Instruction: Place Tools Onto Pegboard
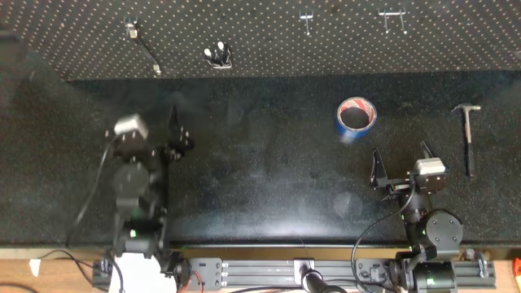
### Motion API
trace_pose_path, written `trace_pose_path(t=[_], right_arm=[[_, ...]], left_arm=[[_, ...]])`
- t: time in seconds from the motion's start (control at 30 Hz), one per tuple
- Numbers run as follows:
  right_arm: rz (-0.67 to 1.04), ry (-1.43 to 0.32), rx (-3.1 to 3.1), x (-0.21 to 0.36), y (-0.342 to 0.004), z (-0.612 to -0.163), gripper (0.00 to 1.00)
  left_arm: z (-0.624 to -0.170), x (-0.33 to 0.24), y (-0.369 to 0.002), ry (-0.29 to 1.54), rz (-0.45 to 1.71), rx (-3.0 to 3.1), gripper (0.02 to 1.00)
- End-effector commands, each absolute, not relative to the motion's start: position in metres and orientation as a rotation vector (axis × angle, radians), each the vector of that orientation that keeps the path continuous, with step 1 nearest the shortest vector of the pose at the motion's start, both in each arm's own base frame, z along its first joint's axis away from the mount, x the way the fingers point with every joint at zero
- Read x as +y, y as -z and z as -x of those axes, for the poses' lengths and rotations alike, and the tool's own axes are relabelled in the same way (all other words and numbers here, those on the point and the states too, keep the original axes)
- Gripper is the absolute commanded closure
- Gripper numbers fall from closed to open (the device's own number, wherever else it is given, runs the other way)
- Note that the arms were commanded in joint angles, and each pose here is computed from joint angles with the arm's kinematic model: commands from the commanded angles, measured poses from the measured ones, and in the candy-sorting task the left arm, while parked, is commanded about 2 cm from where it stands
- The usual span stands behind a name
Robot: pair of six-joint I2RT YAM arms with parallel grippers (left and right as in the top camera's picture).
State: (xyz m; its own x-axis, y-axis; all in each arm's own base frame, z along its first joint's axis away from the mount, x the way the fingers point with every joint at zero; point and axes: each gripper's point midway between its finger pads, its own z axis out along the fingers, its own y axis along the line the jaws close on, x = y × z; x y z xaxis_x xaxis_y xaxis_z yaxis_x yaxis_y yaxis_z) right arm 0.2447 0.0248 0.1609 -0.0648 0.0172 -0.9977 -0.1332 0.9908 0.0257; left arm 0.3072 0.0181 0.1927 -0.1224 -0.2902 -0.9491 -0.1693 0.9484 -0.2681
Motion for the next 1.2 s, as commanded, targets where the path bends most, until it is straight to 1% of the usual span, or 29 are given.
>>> trace_pose_path(t=[0.03,0.07,0.1,0.17,0.23,0.27,0.33,0.67,0.77,0.8,0.87,0.9,0.97,1.0,1.03,1.07,1.1,1.13,1.2], right_arm=[[0.106,-0.118,1.630,0.026,-0.159,-0.245,0.025],[0.105,-0.117,1.630,0.026,-0.159,-0.245,0.025],[0.106,-0.118,1.630,0.026,-0.159,-0.245,0.025],[0.106,-0.118,1.630,0.026,-0.159,-0.245,0.025],[0.106,-0.118,1.630,0.026,-0.159,-0.245,0.025],[0.105,-0.117,1.630,0.026,-0.159,-0.245,0.025],[0.106,-0.118,1.630,0.026,-0.159,-0.245,0.025],[0.105,-0.117,1.630,0.026,-0.159,-0.245,0.025],[0.081,-0.093,1.647,0.021,-0.156,-0.246,0.025],[0.037,-0.136,1.632,0.021,-0.166,-0.245,0.025],[0.044,-0.202,1.728,0.033,-0.195,-0.254,0.025],[0.055,-0.220,1.793,0.038,-0.201,-0.259,0.027],[0.124,-0.299,2.074,0.072,-0.223,-0.285,0.025],[0.169,-0.296,2.188,0.088,-0.221,-0.300,0.025],[0.219,-0.264,2.311,0.106,-0.211,-0.319,0.025],[0.262,-0.260,2.376,0.120,-0.202,-0.328,0.025],[0.297,-0.250,2.482,0.136,-0.185,-0.343,0.025],[0.230,-0.237,2.630,0.139,-0.158,-0.352,0.025],[0.126,-0.225,2.738,0.138,-0.130,-0.357,0.025]], left_arm=[[-0.269,0.026,-0.187,0.186,0.341,1.498,0.023],[-0.263,0.030,-0.186,0.166,0.347,1.499,0.023],[-0.257,0.028,-0.173,0.153,0.343,1.553,0.023],[-0.251,0.020,-0.156,0.085,0.229,1.640,0.023],[-0.248,0.006,-0.145,0.019,0.069,1.696,0.023],[-0.248,0.005,-0.145,0.005,0.043,1.694,0.023],[-0.246,0.005,-0.158,-0.005,0.032,1.640,0.023],[-0.246,0.005,-0.156,-0.004,0.032,1.648,0.023],[-0.246,0.005,-0.156,-0.004,0.032,1.647,0.020],[-0.246,0.005,-0.156,-0.004,0.032,1.648,0.023],[-0.246,0.005,-0.156,-0.004,0.032,1.648,0.023],[-0.246,0.005,-0.156,-0.004,0.032,1.648,0.023],[-0.246,0.005,-0.156,-0.004,0.032,1.647,0.023],[-0.246,0.005,-0.156,-0.004,0.032,1.648,0.023],[-0.246,0.005,-0.156,-0.004,0.032,1.648,0.023],[-0.246,0.005,-0.156,-0.004,0.032,1.648,0.023],[-0.246,0.005,-0.156,-0.004,0.032,1.648,0.023],[-0.246,0.005,-0.156,-0.004,0.032,1.648,0.023],[-0.246,0.005,-0.156,-0.004,0.032,1.648,0.023]])
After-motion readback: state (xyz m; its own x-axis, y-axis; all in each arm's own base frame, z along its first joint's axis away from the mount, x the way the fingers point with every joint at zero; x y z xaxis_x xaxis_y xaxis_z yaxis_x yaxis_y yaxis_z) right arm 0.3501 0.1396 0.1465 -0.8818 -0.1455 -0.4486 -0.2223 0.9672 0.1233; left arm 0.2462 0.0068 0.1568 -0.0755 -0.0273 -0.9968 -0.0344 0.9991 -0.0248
